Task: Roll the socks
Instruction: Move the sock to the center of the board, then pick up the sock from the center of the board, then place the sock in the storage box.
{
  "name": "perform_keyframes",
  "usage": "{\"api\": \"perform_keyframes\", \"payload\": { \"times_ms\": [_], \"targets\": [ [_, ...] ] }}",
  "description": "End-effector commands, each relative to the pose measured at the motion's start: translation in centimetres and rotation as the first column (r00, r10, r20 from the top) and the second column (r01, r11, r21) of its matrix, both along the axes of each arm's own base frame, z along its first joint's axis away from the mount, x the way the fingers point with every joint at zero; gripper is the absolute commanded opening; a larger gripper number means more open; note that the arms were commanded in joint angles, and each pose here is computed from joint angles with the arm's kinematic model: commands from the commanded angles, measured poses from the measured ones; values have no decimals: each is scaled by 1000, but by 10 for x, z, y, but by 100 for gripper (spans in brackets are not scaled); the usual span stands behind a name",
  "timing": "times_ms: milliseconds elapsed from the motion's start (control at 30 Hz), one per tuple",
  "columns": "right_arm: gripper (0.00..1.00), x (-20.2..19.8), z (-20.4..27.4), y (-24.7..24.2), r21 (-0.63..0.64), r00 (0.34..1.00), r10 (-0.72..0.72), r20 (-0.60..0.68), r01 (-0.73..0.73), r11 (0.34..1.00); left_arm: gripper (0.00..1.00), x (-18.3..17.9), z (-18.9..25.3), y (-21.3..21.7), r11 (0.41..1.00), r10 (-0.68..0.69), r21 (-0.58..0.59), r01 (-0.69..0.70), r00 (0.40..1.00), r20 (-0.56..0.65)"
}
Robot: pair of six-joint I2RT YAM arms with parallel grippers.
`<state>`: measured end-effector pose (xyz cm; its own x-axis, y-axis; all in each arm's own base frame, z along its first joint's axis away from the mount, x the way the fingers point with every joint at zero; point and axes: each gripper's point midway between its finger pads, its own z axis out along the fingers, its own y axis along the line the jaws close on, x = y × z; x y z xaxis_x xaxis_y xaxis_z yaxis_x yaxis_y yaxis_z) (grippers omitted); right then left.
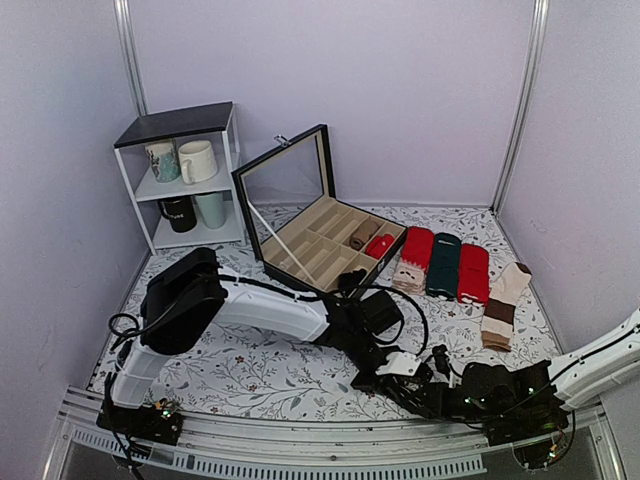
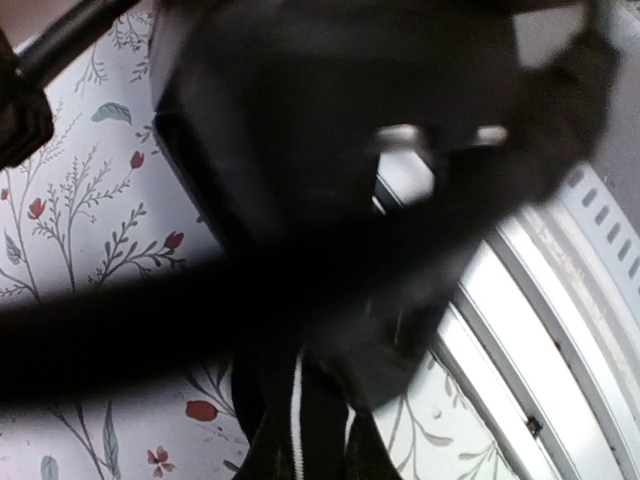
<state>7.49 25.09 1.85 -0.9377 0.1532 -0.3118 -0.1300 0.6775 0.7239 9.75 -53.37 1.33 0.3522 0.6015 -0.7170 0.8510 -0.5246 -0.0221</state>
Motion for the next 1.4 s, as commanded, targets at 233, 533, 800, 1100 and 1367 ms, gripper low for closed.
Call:
{"api": "perform_keyframes", "payload": {
  "times_ms": [233, 533, 800, 1100, 1367],
  "targets": [
    [60, 11, -5, -55, -221, 995, -54, 78, 70, 973, 0, 47, -39, 35, 960, 245, 144, -239, 969, -24],
    [60, 22, 19, -72, -89, 981, -156, 116, 166, 982, 0, 139, 33, 46, 834, 551, 36, -550, 834, -20],
    [63, 26, 10, -70, -204, 978, -158, 132, 183, 962, 0, 221, 113, 68, 591, 803, -63, -804, 594, -48],
    [66, 30, 7, -53, -179, 977, -154, 145, 179, 967, 0, 295, 127, 118, 259, 960, -60, -964, 264, -93],
    [66, 30, 8, -56, -134, 975, -169, 145, 189, 973, 0, 316, 108, 120, 107, 986, -5, -994, 106, -128]
  ]
}}
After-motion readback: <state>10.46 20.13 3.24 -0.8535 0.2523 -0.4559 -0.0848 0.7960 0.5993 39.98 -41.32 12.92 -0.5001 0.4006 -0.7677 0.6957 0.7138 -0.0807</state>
